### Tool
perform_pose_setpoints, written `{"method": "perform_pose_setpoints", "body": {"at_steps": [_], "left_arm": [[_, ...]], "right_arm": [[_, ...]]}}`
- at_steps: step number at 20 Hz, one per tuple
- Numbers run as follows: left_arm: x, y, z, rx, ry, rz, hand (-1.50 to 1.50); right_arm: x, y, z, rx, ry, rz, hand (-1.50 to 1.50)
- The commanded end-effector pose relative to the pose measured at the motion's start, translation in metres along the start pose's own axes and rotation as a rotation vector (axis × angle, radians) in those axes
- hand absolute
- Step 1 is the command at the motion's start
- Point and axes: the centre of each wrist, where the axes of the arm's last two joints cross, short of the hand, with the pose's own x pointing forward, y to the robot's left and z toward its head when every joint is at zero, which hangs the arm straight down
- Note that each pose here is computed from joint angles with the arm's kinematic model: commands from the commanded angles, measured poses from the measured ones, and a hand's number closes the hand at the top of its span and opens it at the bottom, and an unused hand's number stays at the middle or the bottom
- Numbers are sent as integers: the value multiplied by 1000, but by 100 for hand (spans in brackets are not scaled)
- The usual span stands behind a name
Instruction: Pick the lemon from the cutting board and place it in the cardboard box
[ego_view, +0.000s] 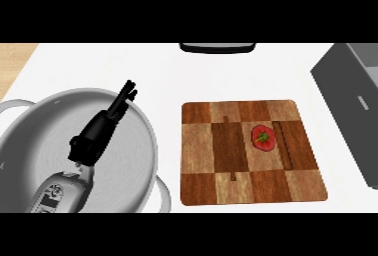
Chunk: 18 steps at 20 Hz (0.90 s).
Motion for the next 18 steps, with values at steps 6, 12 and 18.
{"method": "perform_pose_setpoints", "body": {"at_steps": [6, 12, 18], "left_arm": [[2, -7, -8, -25, 15, 24, 0], [-6, -3, -3, -20, 17, 27, 0], [-14, -21, -9, -26, 26, 29, 0]], "right_arm": [[-4, 9, -55, -59, 51, 54, 150], [-30, 65, -73, 25, 58, 144, 150], [-46, 108, -98, 77, 94, 167, 150]]}}
